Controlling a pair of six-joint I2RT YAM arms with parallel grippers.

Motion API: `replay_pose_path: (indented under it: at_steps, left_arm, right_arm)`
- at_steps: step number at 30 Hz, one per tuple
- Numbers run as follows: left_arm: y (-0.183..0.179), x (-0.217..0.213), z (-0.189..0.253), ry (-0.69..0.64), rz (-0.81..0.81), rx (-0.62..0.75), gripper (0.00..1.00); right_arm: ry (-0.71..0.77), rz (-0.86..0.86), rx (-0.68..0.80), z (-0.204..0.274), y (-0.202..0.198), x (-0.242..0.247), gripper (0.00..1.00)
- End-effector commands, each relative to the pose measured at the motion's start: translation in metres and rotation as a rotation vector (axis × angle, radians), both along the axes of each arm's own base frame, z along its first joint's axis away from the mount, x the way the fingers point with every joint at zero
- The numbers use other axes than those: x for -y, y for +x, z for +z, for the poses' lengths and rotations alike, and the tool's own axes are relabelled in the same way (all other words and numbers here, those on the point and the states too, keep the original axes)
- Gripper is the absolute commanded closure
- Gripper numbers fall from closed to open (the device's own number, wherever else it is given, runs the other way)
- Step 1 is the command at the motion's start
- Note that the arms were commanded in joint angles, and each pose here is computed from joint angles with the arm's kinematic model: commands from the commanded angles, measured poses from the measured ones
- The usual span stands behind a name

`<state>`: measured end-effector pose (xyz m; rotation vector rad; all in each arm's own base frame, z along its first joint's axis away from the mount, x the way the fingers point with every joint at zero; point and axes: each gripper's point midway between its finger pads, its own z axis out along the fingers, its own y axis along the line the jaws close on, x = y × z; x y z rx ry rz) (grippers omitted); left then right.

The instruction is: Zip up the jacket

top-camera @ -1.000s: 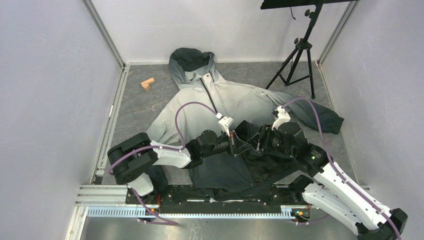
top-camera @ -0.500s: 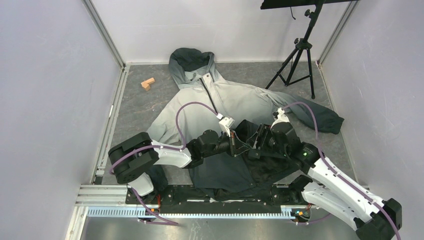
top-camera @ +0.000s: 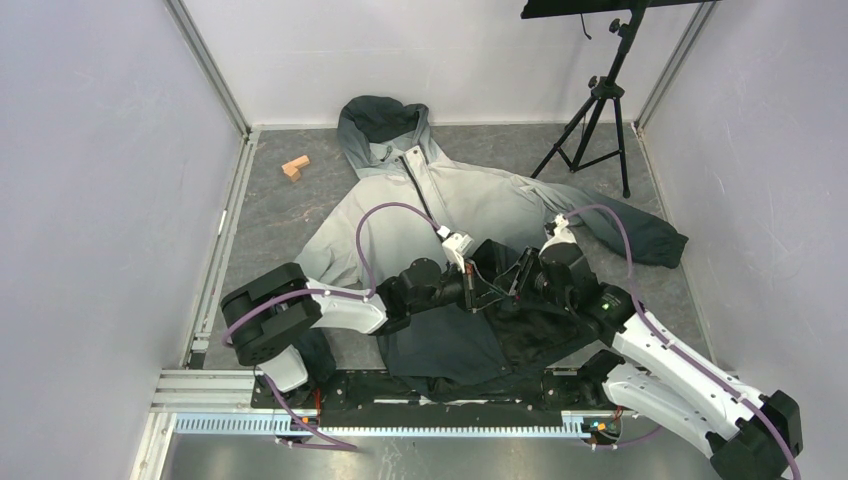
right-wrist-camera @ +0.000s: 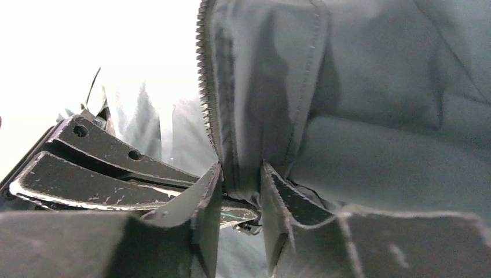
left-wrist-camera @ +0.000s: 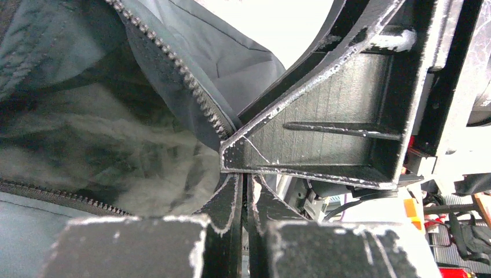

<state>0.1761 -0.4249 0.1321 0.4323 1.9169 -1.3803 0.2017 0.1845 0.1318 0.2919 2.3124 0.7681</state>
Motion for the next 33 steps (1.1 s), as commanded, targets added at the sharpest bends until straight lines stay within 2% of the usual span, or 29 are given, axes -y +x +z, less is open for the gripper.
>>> replay_pose_path:
  at_steps: [1,2,6,9,14,18,21,26,30,33]
  left_arm:
    - [0.01,0.011,0.023,-0.048,0.022,0.055,0.98]
    - [0.011,0.01,0.022,-0.043,0.033,0.044,0.96]
    - [0.01,0.009,0.022,-0.049,0.042,0.015,0.78]
    - [0.007,0.007,0.022,-0.049,0.04,-0.014,0.62]
    - [-0.003,-0.003,0.024,-0.06,0.028,-0.062,0.43]
    - [-0.011,-0.023,0.009,0.023,0.071,-0.194,0.29]
    - [-0.025,-0.04,-0.009,0.159,0.111,-0.373,0.26]
    - [-0.066,-0.05,-0.024,0.257,0.128,-0.768,0.29]
    - [-0.094,-0.059,-0.04,0.308,0.3,-1.04,0.28]
    - [-0.102,-0.058,-0.044,0.292,0.426,-1.148,0.28]
  right_arm:
    - [0.002,-0.025,0.019,-0.001,0.004,0.003,0.74]
    - [0.003,-0.027,0.024,-0.001,0.004,0.003,0.79]
    - [-0.024,-0.018,0.071,-0.006,0.01,0.005,0.99]
    - [-0.059,-0.01,0.097,-0.013,0.013,0.009,1.0]
    - [-0.093,0.013,0.171,-0.011,0.018,0.011,1.0]
    - [-0.136,0.065,0.235,-0.002,0.02,0.013,1.0]
    - [-0.202,0.091,0.276,-0.001,0.021,0.02,1.0]
    - [-0.296,0.034,0.303,-0.002,0.026,0.04,1.0]
    - [-0.305,0.034,0.318,-0.004,0.028,0.042,1.0]
    - [-0.322,0.031,0.311,-0.005,0.028,0.044,1.0]
